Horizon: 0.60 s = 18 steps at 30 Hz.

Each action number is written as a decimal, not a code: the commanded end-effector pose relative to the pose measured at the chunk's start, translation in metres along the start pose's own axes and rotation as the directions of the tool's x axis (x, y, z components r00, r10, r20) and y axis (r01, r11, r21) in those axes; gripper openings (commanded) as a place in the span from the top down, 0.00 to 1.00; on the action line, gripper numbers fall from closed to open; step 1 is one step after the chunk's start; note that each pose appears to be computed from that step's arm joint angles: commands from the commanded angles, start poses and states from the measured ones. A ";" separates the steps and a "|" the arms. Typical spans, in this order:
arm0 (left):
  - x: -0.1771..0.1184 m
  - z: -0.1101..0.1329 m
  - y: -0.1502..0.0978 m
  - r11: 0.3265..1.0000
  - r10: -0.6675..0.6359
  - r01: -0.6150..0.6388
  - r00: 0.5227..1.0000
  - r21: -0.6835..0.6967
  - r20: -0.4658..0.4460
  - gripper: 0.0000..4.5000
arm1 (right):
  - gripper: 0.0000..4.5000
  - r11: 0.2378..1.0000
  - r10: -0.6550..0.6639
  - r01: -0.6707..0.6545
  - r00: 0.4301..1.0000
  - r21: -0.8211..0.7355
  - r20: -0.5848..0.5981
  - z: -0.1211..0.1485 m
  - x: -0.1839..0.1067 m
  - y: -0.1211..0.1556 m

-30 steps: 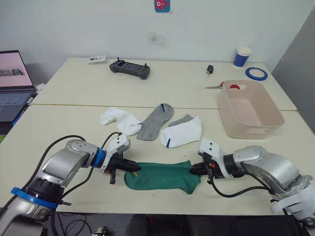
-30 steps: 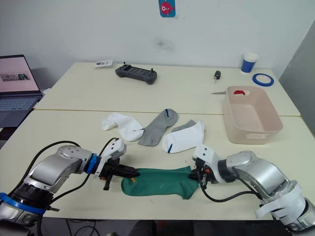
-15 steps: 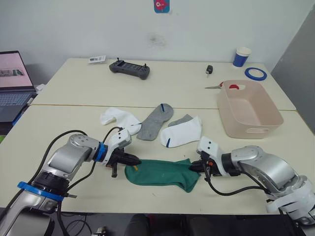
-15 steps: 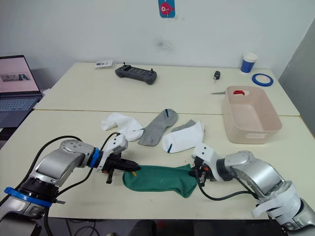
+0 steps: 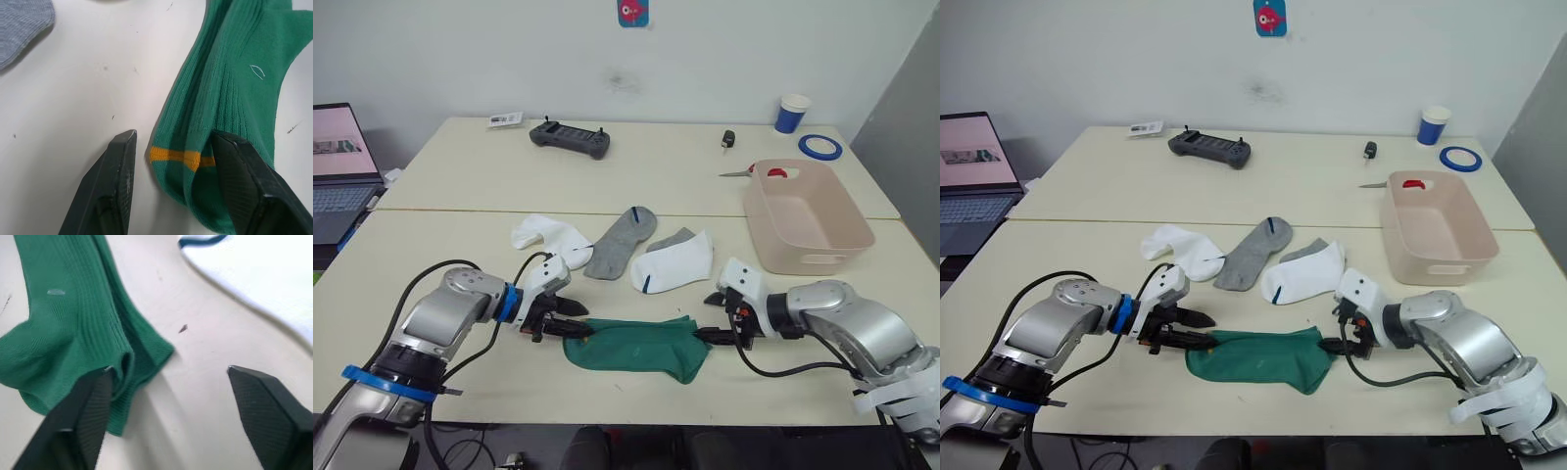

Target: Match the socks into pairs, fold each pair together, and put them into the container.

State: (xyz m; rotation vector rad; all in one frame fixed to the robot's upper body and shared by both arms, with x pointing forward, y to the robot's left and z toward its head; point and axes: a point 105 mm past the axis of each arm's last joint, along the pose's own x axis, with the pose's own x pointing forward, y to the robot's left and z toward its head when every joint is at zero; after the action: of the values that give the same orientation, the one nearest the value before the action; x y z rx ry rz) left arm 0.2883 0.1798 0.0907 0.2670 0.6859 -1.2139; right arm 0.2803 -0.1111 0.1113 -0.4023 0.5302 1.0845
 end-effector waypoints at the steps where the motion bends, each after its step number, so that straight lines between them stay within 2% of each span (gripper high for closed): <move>1: -0.018 0.009 0.000 0.999 0.045 -0.046 0.997 0.011 0.057 0.47 | 0.16 0.996 -0.030 0.038 0.995 -0.080 0.094 0.023 -0.019 -0.007; 5: -0.039 0.032 0.000 0.993 0.109 -0.115 0.969 0.012 0.220 0.47 | 0.16 0.992 0.022 0.003 0.980 -0.125 0.196 0.035 -0.032 0.012; 6: -0.045 0.037 0.000 0.989 0.134 -0.144 0.959 0.021 0.251 0.52 | 0.15 0.991 0.020 0.009 0.976 -0.131 0.215 0.037 -0.034 0.016; 7: -0.050 0.041 -0.003 0.989 0.136 -0.148 0.954 0.026 0.269 0.56 | 0.19 0.991 0.012 0.019 0.973 -0.132 0.232 0.037 -0.036 0.019; 10: -0.049 0.051 -0.027 0.993 0.070 -0.094 0.958 0.074 0.279 0.74 | 0.36 0.992 0.017 0.016 0.965 -0.124 0.262 0.037 -0.033 0.034; 14: -0.015 0.048 -0.059 0.991 -0.051 0.019 0.969 0.135 0.240 1.00 | 0.68 0.994 0.047 -0.019 0.964 -0.109 0.264 0.027 -0.006 0.056; 18: 0.012 0.027 -0.058 0.993 -0.040 0.018 0.981 0.115 0.192 1.00 | 0.99 0.998 0.034 -0.019 0.970 -0.068 0.239 0.016 0.013 0.061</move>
State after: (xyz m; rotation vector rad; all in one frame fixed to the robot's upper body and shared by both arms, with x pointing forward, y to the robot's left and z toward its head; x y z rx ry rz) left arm 0.2421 0.1352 0.1176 0.1834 0.4700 -1.3149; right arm 0.2303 -0.0680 0.1104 -0.3018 0.3165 1.1856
